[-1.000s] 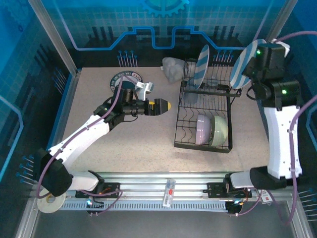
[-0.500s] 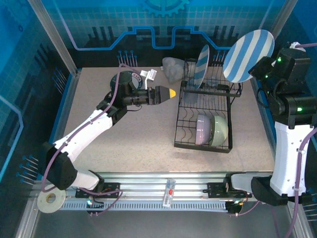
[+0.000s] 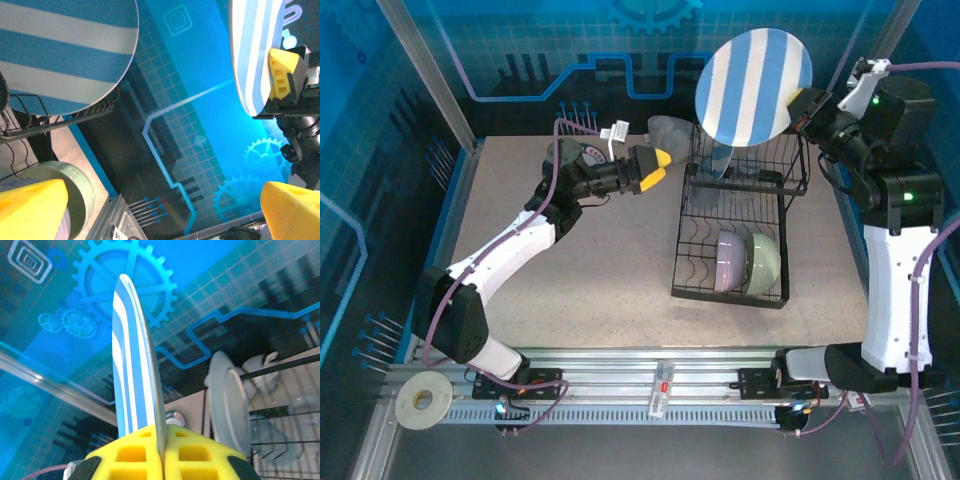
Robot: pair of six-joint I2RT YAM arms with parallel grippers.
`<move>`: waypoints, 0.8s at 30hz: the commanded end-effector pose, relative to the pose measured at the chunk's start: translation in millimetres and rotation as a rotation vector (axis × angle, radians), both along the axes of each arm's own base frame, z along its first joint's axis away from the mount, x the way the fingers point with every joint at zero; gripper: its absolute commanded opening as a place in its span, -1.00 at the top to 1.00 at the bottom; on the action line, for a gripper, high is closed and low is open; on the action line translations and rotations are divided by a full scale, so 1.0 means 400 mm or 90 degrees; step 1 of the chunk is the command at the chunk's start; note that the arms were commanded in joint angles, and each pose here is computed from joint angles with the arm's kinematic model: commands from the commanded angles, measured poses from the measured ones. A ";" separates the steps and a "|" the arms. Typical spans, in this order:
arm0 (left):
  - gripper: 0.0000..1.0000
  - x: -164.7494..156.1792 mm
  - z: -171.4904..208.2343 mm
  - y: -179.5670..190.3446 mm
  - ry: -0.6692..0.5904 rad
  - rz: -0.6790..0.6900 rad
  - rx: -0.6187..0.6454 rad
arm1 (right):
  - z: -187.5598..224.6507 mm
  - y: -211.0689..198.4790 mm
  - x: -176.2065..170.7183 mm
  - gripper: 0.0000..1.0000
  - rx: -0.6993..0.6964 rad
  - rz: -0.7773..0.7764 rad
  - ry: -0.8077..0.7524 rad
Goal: Unload the mixed dishes from the dish rack
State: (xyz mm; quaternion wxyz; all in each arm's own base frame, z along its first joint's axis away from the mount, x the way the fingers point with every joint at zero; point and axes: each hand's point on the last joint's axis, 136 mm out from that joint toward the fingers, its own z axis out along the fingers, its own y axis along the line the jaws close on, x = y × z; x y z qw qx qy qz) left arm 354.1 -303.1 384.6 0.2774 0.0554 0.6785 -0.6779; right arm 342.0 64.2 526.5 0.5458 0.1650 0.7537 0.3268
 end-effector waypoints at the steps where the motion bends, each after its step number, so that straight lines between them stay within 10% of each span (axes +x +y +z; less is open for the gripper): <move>1: -0.99 0.016 0.072 0.030 -0.037 0.039 -0.038 | 0.064 0.071 0.008 1.00 0.043 0.089 -0.048; 24: -0.61 0.079 0.124 0.047 -0.059 0.069 -0.077 | -0.075 0.185 -0.043 1.00 0.047 0.159 0.025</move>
